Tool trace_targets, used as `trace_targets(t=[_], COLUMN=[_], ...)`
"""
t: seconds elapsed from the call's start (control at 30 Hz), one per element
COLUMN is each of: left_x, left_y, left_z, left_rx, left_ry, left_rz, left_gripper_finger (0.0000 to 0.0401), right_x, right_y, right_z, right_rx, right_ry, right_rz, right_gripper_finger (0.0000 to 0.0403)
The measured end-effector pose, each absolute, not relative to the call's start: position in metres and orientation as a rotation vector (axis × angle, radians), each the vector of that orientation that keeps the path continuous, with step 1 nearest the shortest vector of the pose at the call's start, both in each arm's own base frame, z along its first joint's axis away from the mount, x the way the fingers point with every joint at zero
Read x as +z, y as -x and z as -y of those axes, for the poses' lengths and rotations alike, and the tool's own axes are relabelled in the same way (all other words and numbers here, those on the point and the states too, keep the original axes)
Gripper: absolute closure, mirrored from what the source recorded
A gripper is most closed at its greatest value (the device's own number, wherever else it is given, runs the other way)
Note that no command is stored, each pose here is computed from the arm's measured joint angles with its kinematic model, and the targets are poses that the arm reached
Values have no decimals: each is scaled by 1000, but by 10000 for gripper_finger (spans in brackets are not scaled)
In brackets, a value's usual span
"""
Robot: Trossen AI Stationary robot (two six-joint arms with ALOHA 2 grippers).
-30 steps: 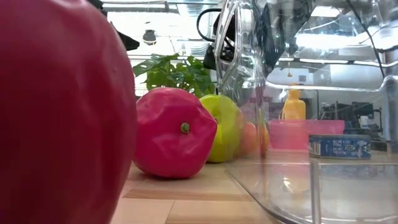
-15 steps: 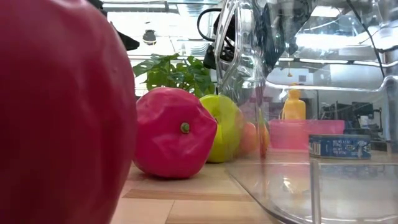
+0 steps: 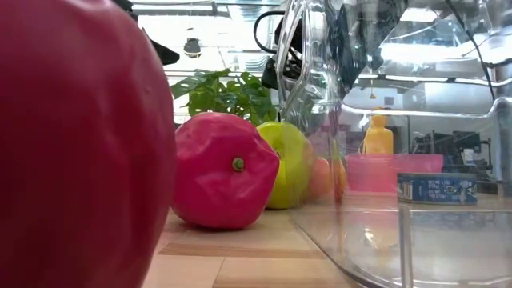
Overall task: Pick & Place Food Item
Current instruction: Put the yellow starfruit into the yellow bin
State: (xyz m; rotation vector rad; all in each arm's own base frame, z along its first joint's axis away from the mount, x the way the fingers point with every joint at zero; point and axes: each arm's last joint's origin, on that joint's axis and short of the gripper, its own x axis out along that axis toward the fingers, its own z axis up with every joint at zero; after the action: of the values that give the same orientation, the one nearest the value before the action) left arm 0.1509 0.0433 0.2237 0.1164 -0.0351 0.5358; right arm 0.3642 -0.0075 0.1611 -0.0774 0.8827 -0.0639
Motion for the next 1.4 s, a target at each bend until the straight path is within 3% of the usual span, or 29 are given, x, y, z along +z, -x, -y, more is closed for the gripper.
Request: trace_targets(t=[1.4], left_x=[224], left_y=[-151], left_z=[-43], left_rx=[536], left_ry=[-116], left_rz=[37], left_gripper_finger=[311], right_x=[165], right_y=[-369], right_z=[15], right_rx=[-86], right_ry=[68], right_rz=[-817], right_gripper_finger=[122])
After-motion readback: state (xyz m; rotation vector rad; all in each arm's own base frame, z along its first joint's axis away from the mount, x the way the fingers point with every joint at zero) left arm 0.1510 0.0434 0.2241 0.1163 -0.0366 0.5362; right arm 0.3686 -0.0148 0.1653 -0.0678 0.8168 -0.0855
